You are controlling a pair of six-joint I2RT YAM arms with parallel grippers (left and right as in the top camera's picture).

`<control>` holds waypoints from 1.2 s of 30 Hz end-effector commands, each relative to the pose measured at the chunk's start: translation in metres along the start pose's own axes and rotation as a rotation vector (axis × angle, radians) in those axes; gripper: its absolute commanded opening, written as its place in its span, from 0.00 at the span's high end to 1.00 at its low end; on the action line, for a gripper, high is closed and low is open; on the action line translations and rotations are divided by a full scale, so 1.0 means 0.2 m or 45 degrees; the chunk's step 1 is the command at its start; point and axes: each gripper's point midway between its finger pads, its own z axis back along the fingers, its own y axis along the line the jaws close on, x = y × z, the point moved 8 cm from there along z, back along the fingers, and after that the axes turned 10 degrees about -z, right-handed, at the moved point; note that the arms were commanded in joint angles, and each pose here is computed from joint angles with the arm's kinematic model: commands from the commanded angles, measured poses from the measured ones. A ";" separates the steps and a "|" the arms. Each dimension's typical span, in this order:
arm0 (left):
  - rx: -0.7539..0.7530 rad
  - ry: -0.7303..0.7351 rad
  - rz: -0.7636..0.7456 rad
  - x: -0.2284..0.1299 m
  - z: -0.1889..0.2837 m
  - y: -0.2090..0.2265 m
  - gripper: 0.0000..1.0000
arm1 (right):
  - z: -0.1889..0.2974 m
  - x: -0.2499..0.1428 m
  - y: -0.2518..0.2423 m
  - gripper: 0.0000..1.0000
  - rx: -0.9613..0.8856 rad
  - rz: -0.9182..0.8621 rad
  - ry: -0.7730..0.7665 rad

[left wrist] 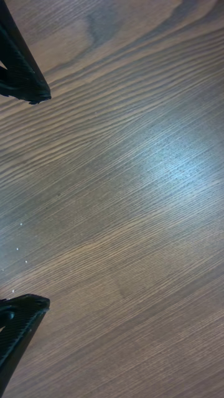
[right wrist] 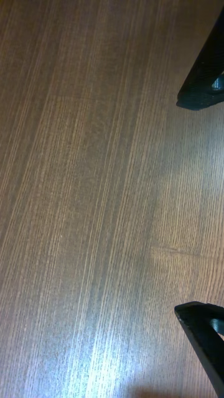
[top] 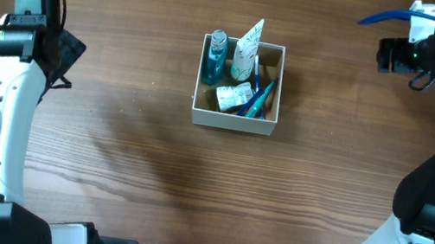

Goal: Pack container

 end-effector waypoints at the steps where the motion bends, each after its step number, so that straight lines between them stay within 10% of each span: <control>1: -0.025 -0.022 0.009 0.02 0.04 0.01 0.00 | -0.01 0.00 0.01 0.00 -0.004 0.031 0.003; 36: -0.934 -1.133 -0.460 -0.55 0.12 0.23 0.00 | -0.01 0.00 0.01 0.00 -0.004 0.030 0.003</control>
